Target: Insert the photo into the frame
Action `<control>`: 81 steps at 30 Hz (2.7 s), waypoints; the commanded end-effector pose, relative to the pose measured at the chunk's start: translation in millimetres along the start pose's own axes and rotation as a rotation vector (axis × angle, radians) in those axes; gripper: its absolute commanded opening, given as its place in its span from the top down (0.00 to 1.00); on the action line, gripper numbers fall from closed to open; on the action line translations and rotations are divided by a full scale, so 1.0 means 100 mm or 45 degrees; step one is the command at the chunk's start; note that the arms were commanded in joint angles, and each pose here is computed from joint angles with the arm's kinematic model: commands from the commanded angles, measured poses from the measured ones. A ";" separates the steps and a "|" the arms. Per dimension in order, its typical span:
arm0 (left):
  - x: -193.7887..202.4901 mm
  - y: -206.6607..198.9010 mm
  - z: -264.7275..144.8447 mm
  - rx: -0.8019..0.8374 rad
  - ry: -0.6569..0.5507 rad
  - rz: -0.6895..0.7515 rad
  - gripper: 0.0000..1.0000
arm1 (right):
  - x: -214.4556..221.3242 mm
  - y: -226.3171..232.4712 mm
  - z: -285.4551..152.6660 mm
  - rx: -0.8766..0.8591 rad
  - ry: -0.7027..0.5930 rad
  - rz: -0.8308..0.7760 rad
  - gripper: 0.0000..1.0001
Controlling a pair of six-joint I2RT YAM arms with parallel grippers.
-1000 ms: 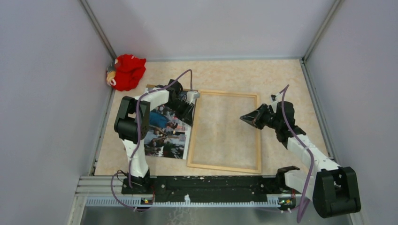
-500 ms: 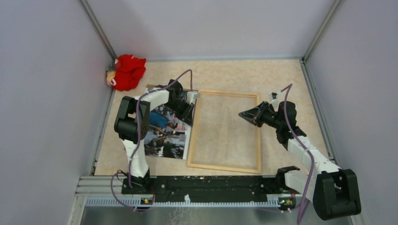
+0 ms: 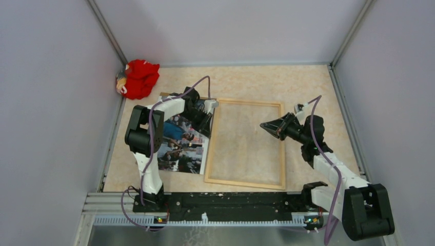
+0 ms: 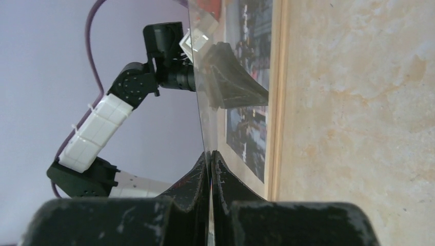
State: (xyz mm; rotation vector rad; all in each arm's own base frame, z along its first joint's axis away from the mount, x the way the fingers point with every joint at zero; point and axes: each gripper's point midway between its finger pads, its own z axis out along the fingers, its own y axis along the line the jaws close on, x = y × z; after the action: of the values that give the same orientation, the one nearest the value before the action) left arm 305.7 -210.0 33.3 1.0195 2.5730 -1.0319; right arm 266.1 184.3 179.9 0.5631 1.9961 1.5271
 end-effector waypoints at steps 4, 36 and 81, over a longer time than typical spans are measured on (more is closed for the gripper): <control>0.05 -0.02 0.10 0.014 0.024 0.031 0.78 | -0.04 0.40 -0.05 -0.196 -0.019 -0.043 1.00; 0.05 -0.03 0.08 0.007 0.023 0.038 0.79 | -0.13 -0.05 0.02 0.183 0.110 -0.346 1.00; 0.05 -0.01 0.08 -0.001 0.026 0.037 0.80 | -0.28 -0.56 -0.15 0.529 0.083 -0.494 0.63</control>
State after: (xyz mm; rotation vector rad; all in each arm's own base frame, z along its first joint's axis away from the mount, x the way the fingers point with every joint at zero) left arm 304.8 -211.5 33.5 1.0246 2.5699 -1.0368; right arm 267.6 147.2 127.8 0.2952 2.3252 0.9866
